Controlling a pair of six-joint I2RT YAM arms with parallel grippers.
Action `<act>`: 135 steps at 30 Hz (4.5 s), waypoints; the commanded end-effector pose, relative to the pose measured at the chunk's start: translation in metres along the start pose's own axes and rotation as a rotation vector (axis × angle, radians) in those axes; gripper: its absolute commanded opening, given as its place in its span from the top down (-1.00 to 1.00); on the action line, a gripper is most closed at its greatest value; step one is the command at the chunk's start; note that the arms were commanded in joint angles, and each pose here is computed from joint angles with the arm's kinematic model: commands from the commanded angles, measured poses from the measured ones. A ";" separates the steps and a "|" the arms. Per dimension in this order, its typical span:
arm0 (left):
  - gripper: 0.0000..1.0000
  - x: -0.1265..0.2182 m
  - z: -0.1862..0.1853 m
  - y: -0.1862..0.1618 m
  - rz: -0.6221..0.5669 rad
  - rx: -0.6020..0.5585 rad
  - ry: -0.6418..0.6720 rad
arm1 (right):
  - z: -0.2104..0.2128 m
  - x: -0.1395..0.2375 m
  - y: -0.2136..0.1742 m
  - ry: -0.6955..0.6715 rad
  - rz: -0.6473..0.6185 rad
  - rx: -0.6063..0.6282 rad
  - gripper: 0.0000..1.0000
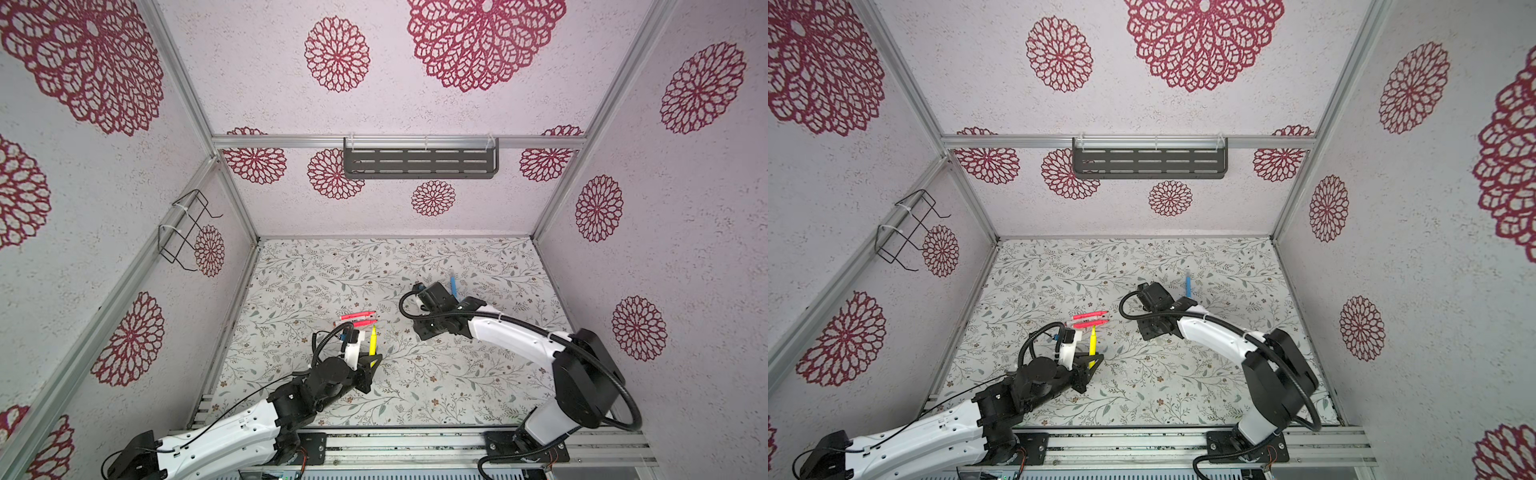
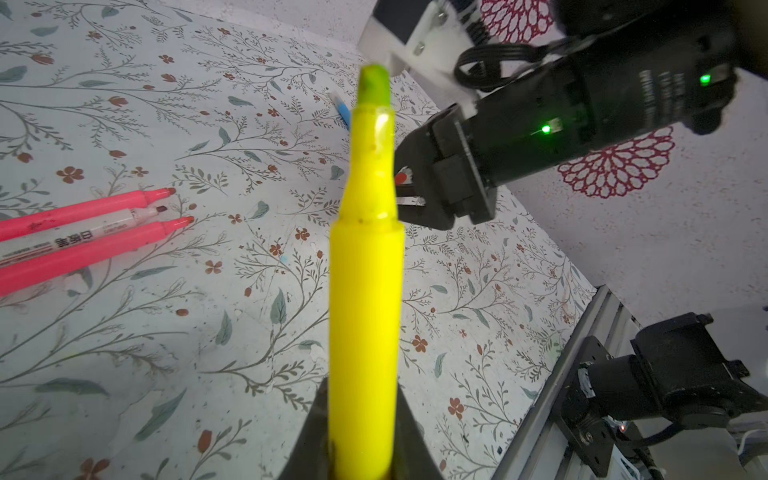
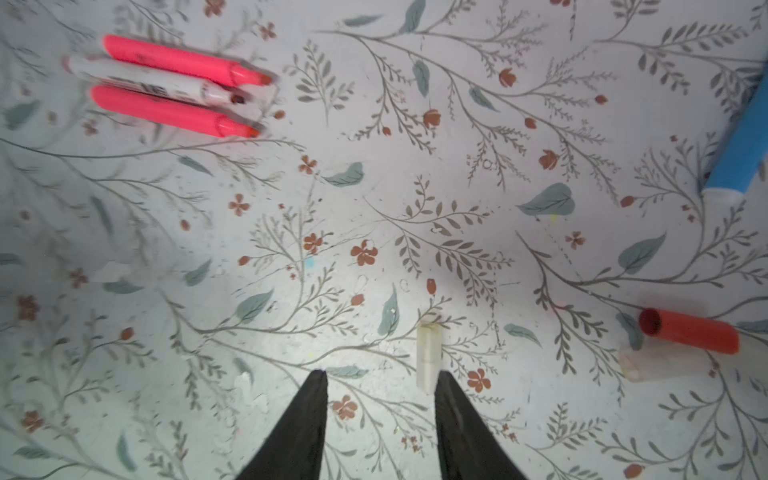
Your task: Insert the pens into the pen caps
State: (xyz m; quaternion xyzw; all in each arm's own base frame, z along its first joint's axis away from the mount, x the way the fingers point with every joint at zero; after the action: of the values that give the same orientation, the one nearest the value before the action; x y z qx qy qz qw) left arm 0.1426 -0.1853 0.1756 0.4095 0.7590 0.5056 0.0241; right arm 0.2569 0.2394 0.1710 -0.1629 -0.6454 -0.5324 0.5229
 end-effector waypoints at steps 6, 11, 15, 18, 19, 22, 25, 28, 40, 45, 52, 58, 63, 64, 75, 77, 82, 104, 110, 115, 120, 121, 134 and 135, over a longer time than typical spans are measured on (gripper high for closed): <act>1.00 0.002 0.005 0.010 -0.058 0.042 0.004 | 0.009 -0.024 -0.043 0.119 0.064 -0.129 0.09; 1.00 0.001 0.005 0.012 -0.056 0.049 0.003 | 0.012 -0.038 -0.045 0.112 0.069 -0.160 0.11; 1.00 0.001 0.006 0.011 -0.055 0.054 0.007 | 0.009 -0.046 -0.044 0.080 0.072 -0.182 0.12; 1.00 0.002 0.008 0.010 -0.057 0.056 0.008 | 0.007 -0.052 -0.046 0.049 0.093 -0.192 0.12; 1.00 0.002 0.007 0.011 -0.059 0.057 0.008 | 0.006 -0.053 -0.047 0.035 0.103 -0.197 0.12; 1.00 0.002 0.008 0.010 -0.057 0.056 0.010 | 0.002 -0.055 -0.051 0.005 0.117 -0.207 0.13; 1.00 0.002 0.008 0.011 -0.059 0.057 0.007 | -0.002 -0.055 -0.054 -0.025 0.124 -0.216 0.12; 1.00 0.001 0.008 0.012 -0.059 0.055 0.004 | -0.006 -0.057 -0.055 -0.059 0.129 -0.220 0.12; 1.00 0.008 0.009 0.013 -0.075 0.061 -0.008 | -0.024 -0.064 -0.037 -0.121 0.132 -0.260 -0.04; 1.00 0.012 0.011 0.012 -0.080 0.064 -0.003 | -0.024 -0.067 -0.024 -0.119 0.127 -0.269 -0.16; 1.00 0.017 0.015 0.010 -0.089 0.079 0.001 | -0.023 -0.075 -0.015 -0.132 0.135 -0.281 -0.18; 1.00 0.019 0.017 0.010 -0.093 0.076 0.007 | -0.026 -0.082 -0.014 -0.170 0.154 -0.286 -0.16; 1.00 0.019 0.017 0.010 -0.093 0.076 0.009 | -0.031 -0.086 -0.012 -0.190 0.160 -0.304 -0.14; 1.00 0.019 0.017 0.010 -0.093 0.076 0.011 | -0.031 -0.087 -0.011 -0.185 0.162 -0.308 -0.14; 1.00 0.022 0.018 0.010 -0.099 0.079 0.016 | -0.025 -0.098 0.006 -0.057 0.134 -0.370 -0.16; 1.00 0.023 0.019 0.010 -0.101 0.079 0.018 | -0.024 -0.100 0.008 -0.050 0.133 -0.371 -0.16; 1.00 0.025 0.020 0.010 -0.107 0.081 0.023 | -0.021 -0.105 0.010 -0.025 0.136 -0.383 -0.14; 1.00 0.027 0.021 0.009 -0.103 0.083 0.023 | -0.026 -0.110 0.005 -0.199 0.196 -0.289 0.19; 1.00 0.025 0.020 0.010 -0.098 0.079 0.025 | -0.027 -0.114 0.000 -0.233 0.228 -0.253 0.41; 1.00 0.024 0.018 0.012 -0.098 0.076 0.021 | -0.025 -0.116 -0.005 -0.248 0.252 -0.221 0.63; 1.00 0.022 0.015 0.014 -0.093 0.067 0.016 | -0.019 -0.108 -0.002 -0.222 0.236 -0.198 0.83; 1.00 0.022 0.014 0.015 -0.092 0.066 0.015 | -0.015 -0.104 0.000 -0.200 0.217 -0.193 0.84; 1.00 0.002 -0.006 0.020 -0.089 0.108 -0.106 | 0.025 0.049 0.052 0.315 -0.383 -0.204 0.84; 1.00 -0.003 -0.008 0.019 -0.083 0.114 -0.117 | 0.027 0.062 0.054 0.368 -0.443 -0.209 0.83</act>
State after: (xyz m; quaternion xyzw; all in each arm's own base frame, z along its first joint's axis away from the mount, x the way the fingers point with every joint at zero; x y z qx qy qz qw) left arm 0.1468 -0.1773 0.1738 0.4068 0.7809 0.4733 0.0247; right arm 0.2670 0.2547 0.2093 -0.0895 -0.5475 -0.6712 0.4917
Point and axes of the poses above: each gripper's point midway between its finger pads, its own x axis back along the fingers, its own z axis along the line the jaws close on, y = z × x, the point moved 7 cm from there along x, back along the fingers, and after that the axes turned 3 degrees about x, right-handed, at the moved point
